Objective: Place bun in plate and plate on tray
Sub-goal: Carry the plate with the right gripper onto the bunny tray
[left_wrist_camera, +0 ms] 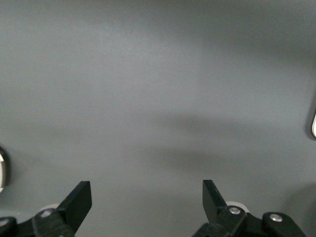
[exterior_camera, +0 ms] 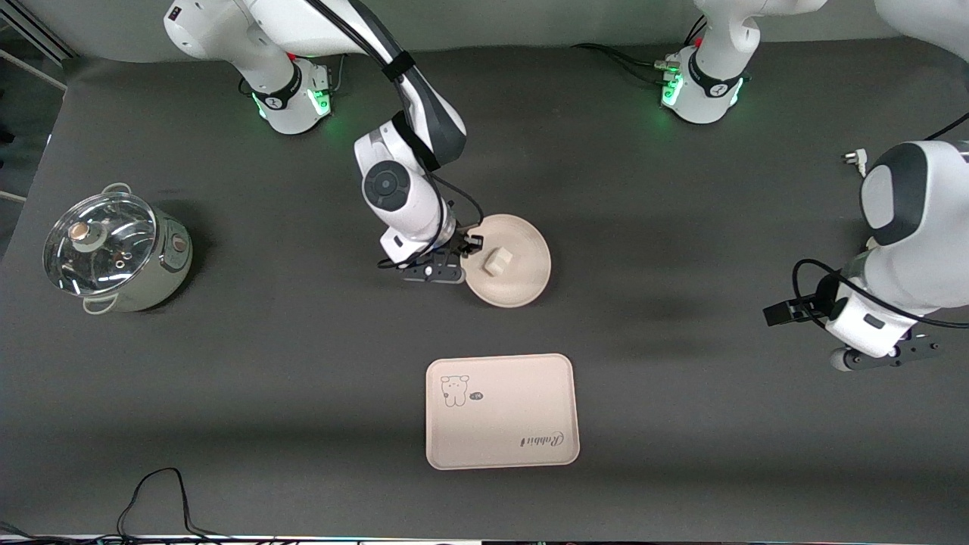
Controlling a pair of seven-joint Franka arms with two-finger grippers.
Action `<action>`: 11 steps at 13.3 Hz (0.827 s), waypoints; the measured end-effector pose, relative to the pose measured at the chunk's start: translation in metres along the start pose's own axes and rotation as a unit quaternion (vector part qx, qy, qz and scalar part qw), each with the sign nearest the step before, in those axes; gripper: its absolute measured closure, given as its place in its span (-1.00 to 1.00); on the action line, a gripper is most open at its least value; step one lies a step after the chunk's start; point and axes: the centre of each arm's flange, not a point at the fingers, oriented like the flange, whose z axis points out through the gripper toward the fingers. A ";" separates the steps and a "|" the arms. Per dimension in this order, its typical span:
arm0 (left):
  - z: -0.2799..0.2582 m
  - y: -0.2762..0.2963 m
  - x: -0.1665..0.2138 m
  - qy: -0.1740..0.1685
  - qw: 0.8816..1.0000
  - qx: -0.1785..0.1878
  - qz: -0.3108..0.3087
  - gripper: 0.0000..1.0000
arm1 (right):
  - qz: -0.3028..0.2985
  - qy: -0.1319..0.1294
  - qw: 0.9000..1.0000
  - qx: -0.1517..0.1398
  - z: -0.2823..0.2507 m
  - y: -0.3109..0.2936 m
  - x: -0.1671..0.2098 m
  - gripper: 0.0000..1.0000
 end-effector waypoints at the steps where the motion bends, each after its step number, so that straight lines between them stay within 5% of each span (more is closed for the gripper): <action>1: -0.006 -0.011 0.000 -0.004 1.000 0.001 0.008 -1.00 | 0.011 0.016 1.000 0.017 -0.025 -0.004 0.022 0.88; 6: -0.030 -0.036 -0.009 -0.008 1.000 0.004 0.013 -1.00 | 0.051 0.072 0.995 0.046 -0.078 -0.001 0.161 0.88; 8: -0.030 -0.036 -0.009 -0.008 1.000 0.005 0.013 -1.00 | 0.057 0.105 0.991 0.054 -0.055 0.007 0.204 0.88; 11: -0.032 -0.037 -0.009 -0.006 1.000 0.004 0.012 -1.00 | 0.056 0.157 0.982 0.084 -0.003 0.001 0.220 0.88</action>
